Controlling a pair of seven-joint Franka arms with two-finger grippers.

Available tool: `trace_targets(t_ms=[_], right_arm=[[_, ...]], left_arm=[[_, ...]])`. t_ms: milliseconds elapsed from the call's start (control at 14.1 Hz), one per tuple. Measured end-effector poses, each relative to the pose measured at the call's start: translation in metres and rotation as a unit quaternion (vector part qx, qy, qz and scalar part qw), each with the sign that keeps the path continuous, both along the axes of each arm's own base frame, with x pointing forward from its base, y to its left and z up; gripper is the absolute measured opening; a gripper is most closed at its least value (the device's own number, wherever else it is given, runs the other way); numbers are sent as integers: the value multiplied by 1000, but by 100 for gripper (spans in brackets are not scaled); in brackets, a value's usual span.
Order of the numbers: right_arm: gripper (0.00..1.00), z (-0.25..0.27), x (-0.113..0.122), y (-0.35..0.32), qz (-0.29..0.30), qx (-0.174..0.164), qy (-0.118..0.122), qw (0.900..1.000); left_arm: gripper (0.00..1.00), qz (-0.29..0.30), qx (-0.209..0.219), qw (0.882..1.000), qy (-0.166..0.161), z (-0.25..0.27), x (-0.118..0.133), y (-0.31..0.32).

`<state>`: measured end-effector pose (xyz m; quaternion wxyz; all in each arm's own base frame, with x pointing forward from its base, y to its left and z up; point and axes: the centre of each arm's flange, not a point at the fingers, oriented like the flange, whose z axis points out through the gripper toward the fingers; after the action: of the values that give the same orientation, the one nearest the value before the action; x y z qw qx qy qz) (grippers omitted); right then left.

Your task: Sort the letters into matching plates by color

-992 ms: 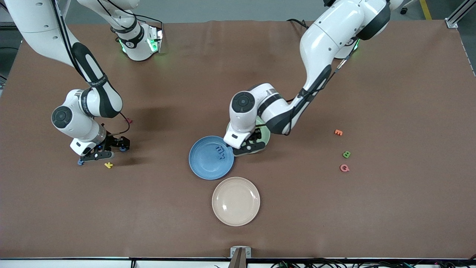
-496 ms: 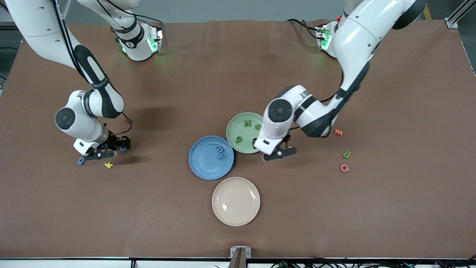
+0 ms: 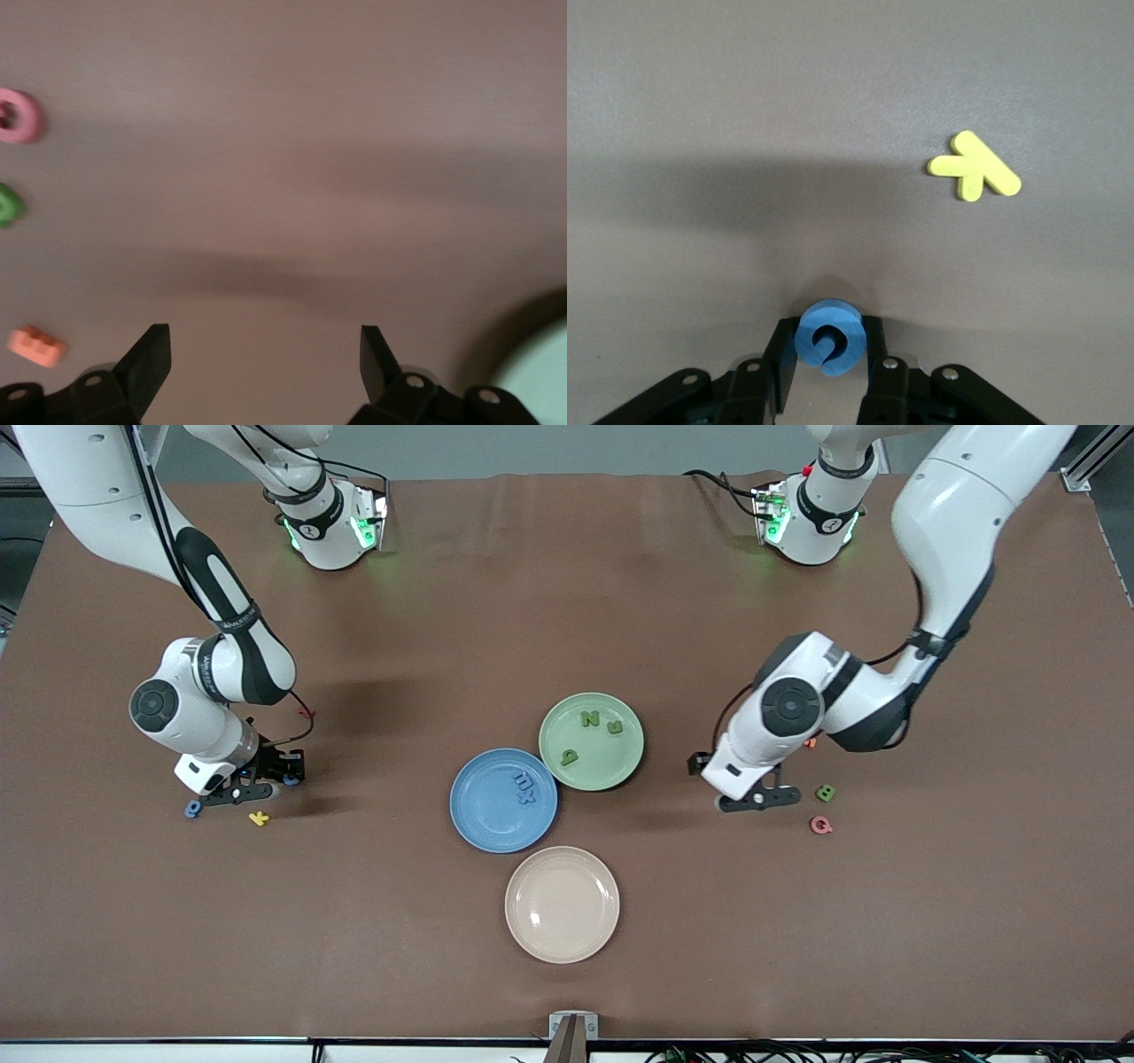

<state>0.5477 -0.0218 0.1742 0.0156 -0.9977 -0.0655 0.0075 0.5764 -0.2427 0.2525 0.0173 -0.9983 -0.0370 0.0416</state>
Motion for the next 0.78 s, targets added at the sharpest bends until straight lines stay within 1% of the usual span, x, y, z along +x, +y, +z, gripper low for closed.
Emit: trace_targets(t_ms=[142, 283, 354, 496, 567, 638, 780], right_arm=[[36, 0, 1, 1, -1, 0, -1, 1000], [36, 2, 2, 17, -15, 1, 1, 1000], [36, 4, 4, 35, -29, 2, 10, 1000], [36, 19, 11, 90, -64, -4, 35, 997], [36, 32, 15, 122, -84, -8, 40, 996], [36, 45, 19, 154, -104, -10, 39, 994], [36, 70, 24, 214, -139, -8, 24, 990]], left_arm=[[95, -14, 0, 1000, -5, -4, 5, 41], [95, -26, 1, 1000, -10, -11, 9, 74], [95, -32, 4, 999, -10, -14, 9, 86], [94, -45, 14, 999, -11, -20, 10, 107], [94, -50, 18, 999, -11, -22, 10, 118], [94, -54, 20, 998, -14, -25, 11, 127], [93, -59, 20, 998, -21, -32, 13, 145]])
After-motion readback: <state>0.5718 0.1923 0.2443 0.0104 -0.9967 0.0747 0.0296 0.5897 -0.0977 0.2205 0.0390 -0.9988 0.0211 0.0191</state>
